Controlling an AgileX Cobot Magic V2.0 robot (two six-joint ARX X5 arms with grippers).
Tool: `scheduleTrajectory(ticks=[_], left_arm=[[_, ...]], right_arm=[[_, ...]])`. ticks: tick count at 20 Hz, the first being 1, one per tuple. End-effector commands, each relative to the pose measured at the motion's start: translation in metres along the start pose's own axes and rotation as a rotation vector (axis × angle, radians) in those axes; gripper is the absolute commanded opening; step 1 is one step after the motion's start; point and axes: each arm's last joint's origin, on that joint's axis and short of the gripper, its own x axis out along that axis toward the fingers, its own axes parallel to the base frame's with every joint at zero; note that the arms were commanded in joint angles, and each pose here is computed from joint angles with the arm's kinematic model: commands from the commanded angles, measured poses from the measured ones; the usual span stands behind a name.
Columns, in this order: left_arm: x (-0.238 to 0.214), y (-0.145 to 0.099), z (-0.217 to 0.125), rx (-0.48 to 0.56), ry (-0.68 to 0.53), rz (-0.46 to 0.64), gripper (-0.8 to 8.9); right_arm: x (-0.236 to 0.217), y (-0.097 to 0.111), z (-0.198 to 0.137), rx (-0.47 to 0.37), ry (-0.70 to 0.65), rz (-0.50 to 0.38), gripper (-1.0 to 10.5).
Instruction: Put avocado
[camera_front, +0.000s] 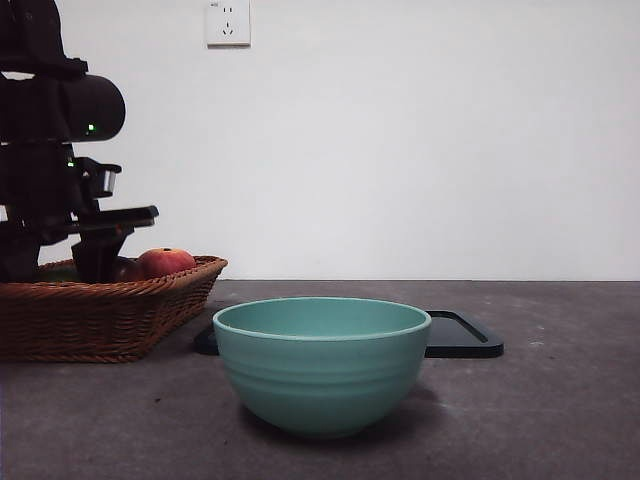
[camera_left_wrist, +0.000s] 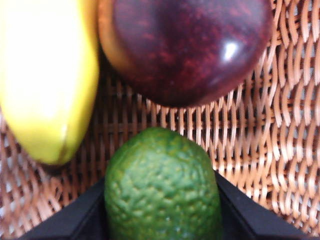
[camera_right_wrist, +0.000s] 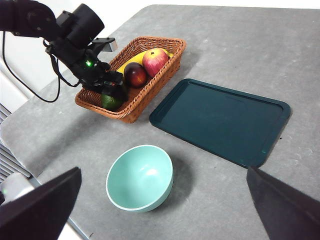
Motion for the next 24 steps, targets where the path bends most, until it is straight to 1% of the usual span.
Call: scheduleTrajectory(ticks=[1,3,6,10,16,20,24], left_arm=[[-0.031,-0.003,0.002,0.011,-0.085,-0.020,1.51],[-0.056,-0.008,-0.006,0.024,-0.112,-0.042,1.51],[-0.088,-0.020,-0.024,0.069,-0.105,-0.143,1.51],[-0.109,-0.053,-0.048,0.176,-0.064,-0.274,1.51],[-0.111,-0.116,-0.081,0.356,-0.031,-0.370,1.51],[-0.104,-0.148,-0.098,0.453,-0.009,-0.403,1.49],[-0.081,-0.173,-0.111,0.523,0.059,-0.391,1.49]], right_arm=[[-0.003,0.003,0.004,-0.022,-0.018,0.008,6.2],[-0.003,0.003,0.004,-0.022,-0.018,0.008,6.2],[-0.003,0.003,0.004,-0.023,-0.018,0.008,6.2],[-0.003,0.003,0.005,-0.029,-0.028,0.009,6.2],[-0.003,0.003,0.007,-0.039,-0.046,0.010,6.2],[-0.003,0.003,0.007,-0.040,-0.046,0.010,6.2],[-0.003,0.003,0.007,-0.040,-0.046,0.010,6.2]])
